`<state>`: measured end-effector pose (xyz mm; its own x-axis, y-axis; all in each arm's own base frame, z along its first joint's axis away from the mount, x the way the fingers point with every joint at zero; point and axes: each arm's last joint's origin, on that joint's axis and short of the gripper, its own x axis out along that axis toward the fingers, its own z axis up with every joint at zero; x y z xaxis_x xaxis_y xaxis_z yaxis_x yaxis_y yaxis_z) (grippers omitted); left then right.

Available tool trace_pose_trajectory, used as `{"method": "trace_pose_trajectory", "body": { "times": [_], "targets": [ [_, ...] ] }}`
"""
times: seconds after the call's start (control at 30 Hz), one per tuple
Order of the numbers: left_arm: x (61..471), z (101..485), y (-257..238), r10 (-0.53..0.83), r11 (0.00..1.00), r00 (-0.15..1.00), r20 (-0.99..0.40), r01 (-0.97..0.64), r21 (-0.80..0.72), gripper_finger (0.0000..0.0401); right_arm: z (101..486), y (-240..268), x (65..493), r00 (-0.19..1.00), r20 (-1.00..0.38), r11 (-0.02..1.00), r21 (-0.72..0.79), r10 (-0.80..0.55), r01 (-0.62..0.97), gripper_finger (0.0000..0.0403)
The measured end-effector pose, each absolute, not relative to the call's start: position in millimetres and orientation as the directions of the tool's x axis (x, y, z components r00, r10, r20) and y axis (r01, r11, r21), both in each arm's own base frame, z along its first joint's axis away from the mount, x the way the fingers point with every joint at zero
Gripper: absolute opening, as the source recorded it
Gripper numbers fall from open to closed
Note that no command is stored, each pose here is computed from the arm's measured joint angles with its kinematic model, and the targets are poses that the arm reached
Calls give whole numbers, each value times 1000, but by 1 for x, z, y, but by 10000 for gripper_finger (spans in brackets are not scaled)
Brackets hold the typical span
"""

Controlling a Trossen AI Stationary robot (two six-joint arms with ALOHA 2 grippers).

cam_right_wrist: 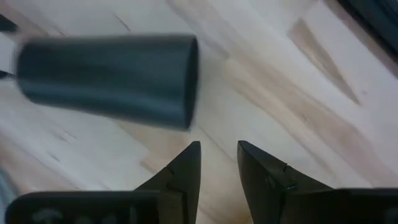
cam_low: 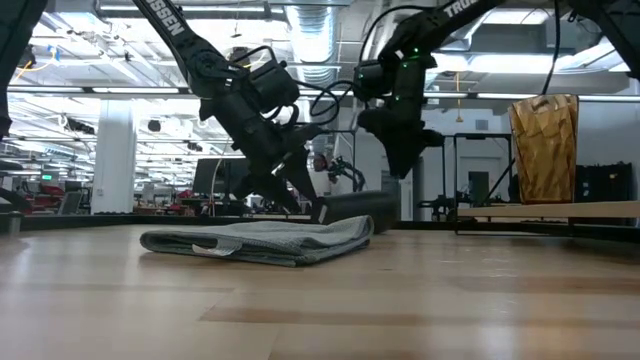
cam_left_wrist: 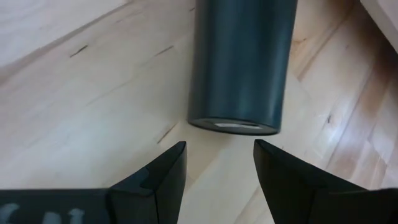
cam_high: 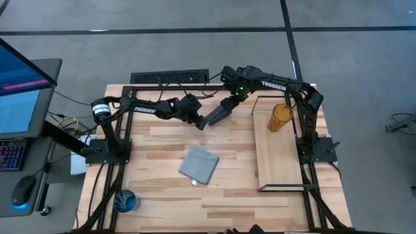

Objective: Stack small to large cups/mugs on shelf
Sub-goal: Put the black cup on the shelf

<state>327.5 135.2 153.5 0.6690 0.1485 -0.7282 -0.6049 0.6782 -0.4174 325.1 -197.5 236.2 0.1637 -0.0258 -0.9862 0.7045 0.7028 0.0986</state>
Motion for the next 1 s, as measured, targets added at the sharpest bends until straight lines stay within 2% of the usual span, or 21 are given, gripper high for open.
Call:
{"method": "trace_pose_trajectory", "body": {
  "times": [0.17,0.47,0.63,0.83,1.0],
  "targets": [
    [328,153,134,142,681,670,-729,-601,-419,178,229,-197,330,249,-968,689,201,31,696,127],
    [330,154,128,135,692,673,-727,-590,-417,178,229,-204,333,304,-953,645,228,-7,729,127],
    [330,154,128,139,693,671,-728,-592,-413,178,231,-211,335,354,-934,658,240,-44,714,127],
    [330,153,130,183,692,655,-733,-615,-377,178,232,-219,333,377,-924,634,255,-63,730,127],
    [324,150,132,245,670,586,-773,-678,-301,178,232,-219,335,393,-917,638,262,-69,724,127]
  ]
}}
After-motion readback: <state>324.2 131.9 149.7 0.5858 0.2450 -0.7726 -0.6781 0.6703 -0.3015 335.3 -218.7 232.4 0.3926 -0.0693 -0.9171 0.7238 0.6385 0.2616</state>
